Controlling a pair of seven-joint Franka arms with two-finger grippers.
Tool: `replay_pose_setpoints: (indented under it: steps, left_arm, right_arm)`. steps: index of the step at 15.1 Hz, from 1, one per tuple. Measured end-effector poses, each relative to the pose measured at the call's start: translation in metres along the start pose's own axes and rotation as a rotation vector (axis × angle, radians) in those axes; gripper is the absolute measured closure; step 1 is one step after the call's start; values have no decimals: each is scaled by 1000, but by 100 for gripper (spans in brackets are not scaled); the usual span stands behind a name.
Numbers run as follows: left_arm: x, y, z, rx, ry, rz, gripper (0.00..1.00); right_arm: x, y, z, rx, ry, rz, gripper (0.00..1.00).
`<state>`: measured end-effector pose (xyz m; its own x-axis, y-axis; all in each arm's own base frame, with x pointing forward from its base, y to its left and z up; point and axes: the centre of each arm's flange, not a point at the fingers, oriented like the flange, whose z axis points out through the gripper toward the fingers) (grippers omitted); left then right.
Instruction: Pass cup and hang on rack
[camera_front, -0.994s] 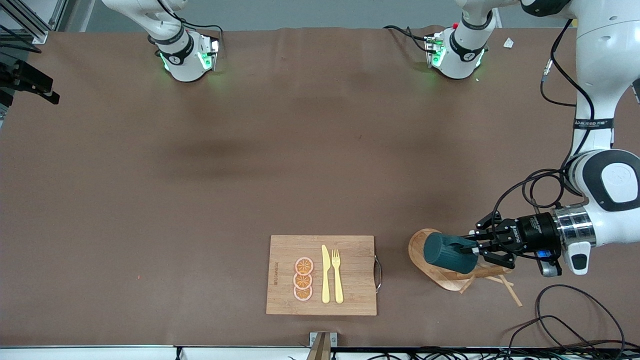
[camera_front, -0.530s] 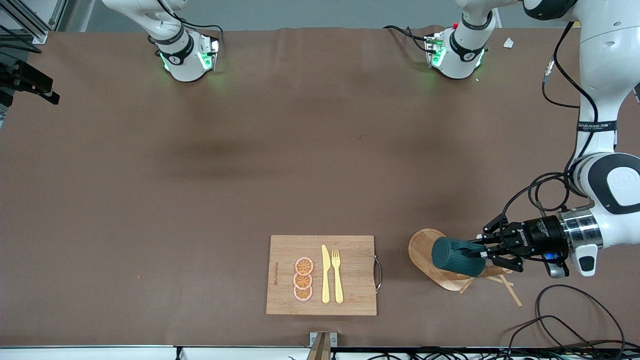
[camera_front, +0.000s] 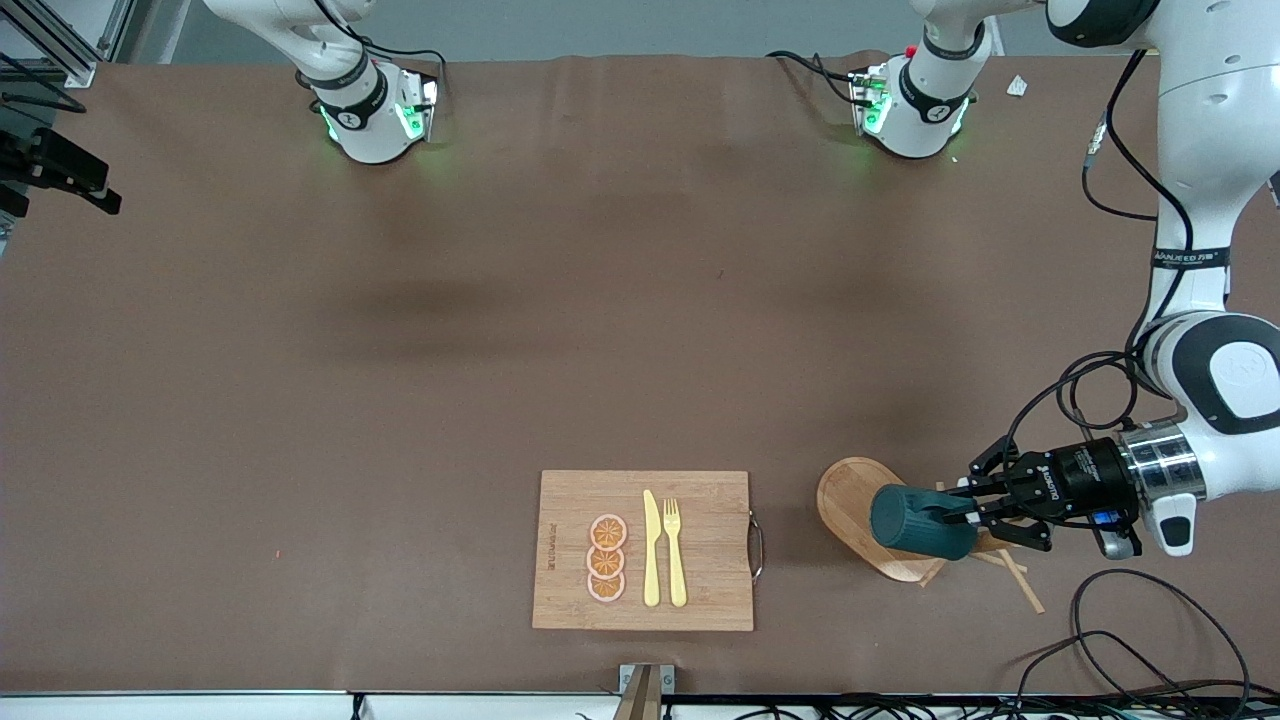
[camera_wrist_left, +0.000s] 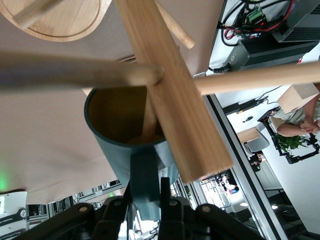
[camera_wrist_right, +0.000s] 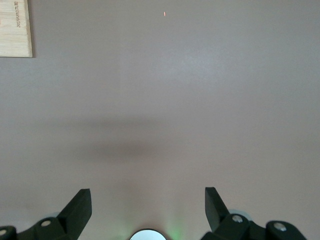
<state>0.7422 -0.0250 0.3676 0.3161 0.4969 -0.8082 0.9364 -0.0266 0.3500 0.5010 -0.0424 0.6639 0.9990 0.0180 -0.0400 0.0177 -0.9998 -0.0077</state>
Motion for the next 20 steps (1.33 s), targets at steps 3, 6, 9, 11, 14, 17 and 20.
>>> replay_pose_setpoints:
  steps: [3, 6, 9, 11, 14, 17, 20]
  left_arm:
    - [5, 0, -7, -9, 4, -6, 79]
    - [9, -1, -10, -13, 6, -12, 79]
    - [10, -1, -10, -13, 5, -13, 72]
    - [10, -1, -10, -13, 5, -14, 54]
    - [8, 1, -11, -18, 3, -11, 23]
    - [-7, 8, -15, -28, -3, -13, 0]
    - [-43, 18, -28, -11, 38, 47, 0]
  right_arm:
    - [0, 1, 2, 1, -3, 2, 0]
    - [0, 2, 4, 1, -6, 3, 0]
    - [1, 2, 4, 1, -5, 3, 0]
    - [1, 2, 4, 1, -5, 3, 0]
    - [1, 1, 4, 1, -2, 2, 0]
    - [1, 1, 3, 0, 4, 2, 0]
    - [2, 2, 3, 0, 6, 3, 0]
